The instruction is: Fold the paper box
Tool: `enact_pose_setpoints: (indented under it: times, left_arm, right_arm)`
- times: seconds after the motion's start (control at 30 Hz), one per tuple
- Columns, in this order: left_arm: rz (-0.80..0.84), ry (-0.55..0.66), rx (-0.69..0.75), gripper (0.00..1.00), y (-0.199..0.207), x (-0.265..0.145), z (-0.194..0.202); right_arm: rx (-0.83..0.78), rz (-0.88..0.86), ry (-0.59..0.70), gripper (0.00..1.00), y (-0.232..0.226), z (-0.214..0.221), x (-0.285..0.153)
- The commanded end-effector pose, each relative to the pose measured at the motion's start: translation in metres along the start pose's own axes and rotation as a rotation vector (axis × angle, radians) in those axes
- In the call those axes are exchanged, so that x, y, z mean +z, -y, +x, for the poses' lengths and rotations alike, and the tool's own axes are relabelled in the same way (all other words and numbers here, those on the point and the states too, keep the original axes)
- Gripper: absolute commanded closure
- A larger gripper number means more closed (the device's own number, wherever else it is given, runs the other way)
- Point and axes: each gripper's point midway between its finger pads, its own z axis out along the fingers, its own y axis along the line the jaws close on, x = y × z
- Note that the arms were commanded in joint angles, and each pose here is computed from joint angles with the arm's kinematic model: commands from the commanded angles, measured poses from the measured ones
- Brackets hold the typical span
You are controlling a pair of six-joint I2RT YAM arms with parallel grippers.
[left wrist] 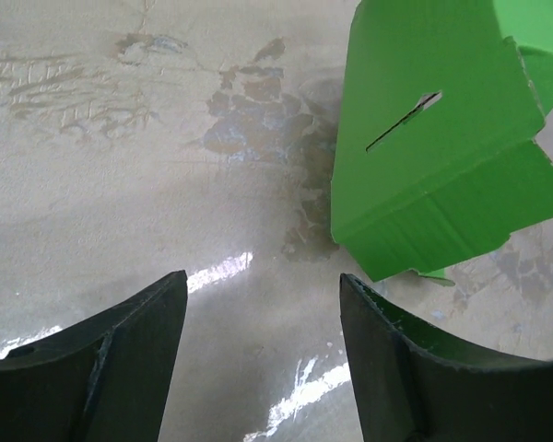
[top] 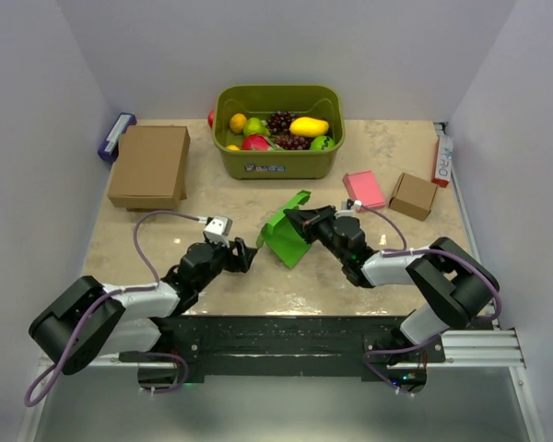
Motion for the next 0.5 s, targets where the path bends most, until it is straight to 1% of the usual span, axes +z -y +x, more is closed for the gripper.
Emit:
enact_pose_setpoints:
  times: [0.0,0.2,0.47]
  left_arm:
    - [0.069,0.145,-0.055,0.30,0.014,0.004,-0.033]
    - [0.101,0.174,-0.075,0.31,0.019,0.008,-0.038]
    - [0.109,0.209,-0.065,0.32,0.019,0.013,-0.045]
  right_arm:
    - [0.046,-0.095,-0.031,1.00,-0.031,0.007,-0.004]
    - [0.046,-0.104,-0.035,1.00,-0.037,0.008,-0.006]
    - [0.047,-0.107,-0.035,1.00,-0.041,0.008,-0.009]
